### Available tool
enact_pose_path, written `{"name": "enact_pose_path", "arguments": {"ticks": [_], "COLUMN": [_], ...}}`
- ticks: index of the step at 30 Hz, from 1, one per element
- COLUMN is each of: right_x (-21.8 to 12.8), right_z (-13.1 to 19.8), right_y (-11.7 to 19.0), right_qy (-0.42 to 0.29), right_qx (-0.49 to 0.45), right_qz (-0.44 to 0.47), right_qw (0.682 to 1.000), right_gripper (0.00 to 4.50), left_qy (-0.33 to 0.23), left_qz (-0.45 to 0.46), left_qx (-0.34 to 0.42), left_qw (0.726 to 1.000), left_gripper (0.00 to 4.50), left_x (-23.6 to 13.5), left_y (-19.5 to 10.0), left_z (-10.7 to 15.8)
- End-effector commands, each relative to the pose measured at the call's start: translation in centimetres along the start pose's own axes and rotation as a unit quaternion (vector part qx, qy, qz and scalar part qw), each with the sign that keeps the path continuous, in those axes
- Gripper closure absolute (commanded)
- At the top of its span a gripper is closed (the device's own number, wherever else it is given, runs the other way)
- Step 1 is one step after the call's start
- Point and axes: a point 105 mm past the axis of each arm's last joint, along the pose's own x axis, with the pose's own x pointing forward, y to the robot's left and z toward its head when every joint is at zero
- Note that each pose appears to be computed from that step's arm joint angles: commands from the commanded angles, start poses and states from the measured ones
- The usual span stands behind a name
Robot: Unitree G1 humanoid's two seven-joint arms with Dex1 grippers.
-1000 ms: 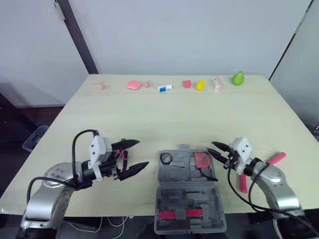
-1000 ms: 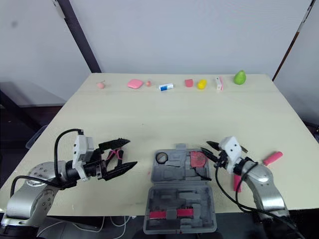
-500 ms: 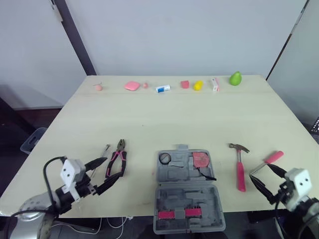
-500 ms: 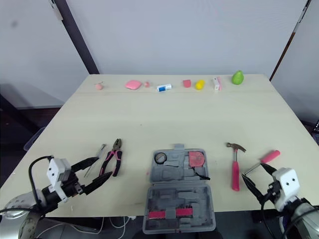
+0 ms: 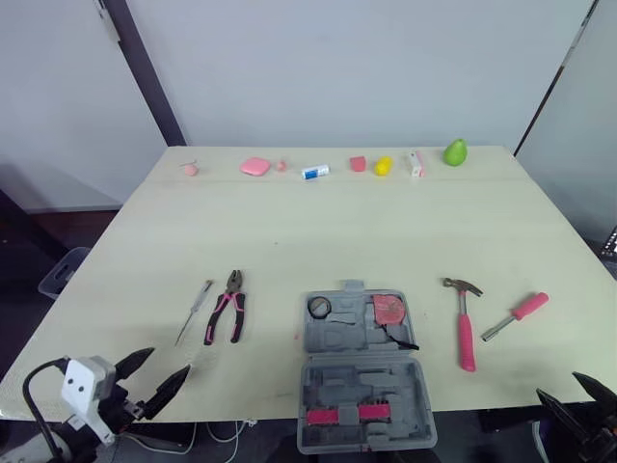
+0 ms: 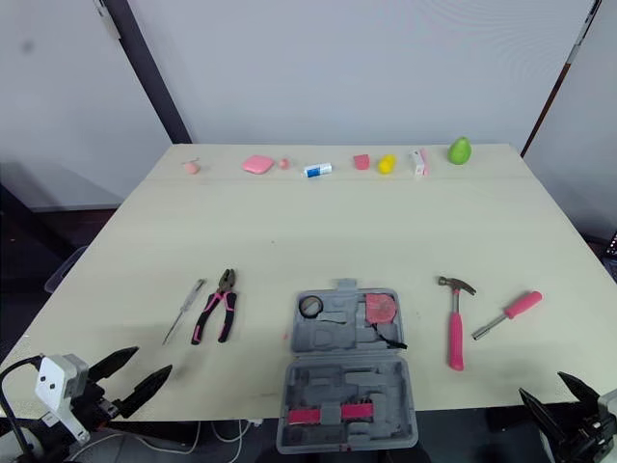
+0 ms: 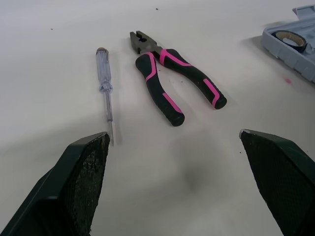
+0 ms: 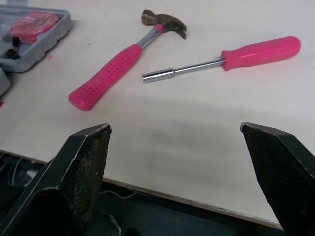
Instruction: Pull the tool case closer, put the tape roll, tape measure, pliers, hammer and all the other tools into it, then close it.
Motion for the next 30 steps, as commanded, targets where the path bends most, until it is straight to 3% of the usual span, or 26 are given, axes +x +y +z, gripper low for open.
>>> {"name": "enact_pose_path", "arguments": {"ticks": [1, 12, 20, 30], "right_x": [-0.1, 3.2, 6.3, 8.8], "right_z": [1.3, 6.2, 9.8, 12.6], "right_y": [-0.3, 3.9, 7.8, 11.1], "right_qy": [-0.018, -0.059, -0.085, -0.114], "right_qx": [-0.018, -0.040, -0.093, -0.131], "right_qz": [0.005, 0.171, 0.294, 0.366], "right_qw": [1.000, 0.983, 0.947, 0.914], "right_gripper": [0.07, 0.07, 0.07, 0.07], "left_qy": [-0.023, -0.069, -0.014, 0.043], "left_qz": [0.000, 0.042, 0.103, 0.167], "left_qx": [0.017, -0.040, -0.021, -0.030], "left_qw": [1.000, 0.996, 0.994, 0.984], "left_gripper": [0.00, 0.00, 0.00, 0.00], "left_x": [0.4, 4.8, 9.4, 13.2], "left_y": [-0.1, -1.0, -2.1, -3.6], "left_z": [1.4, 4.1, 3.5, 3.1]}}
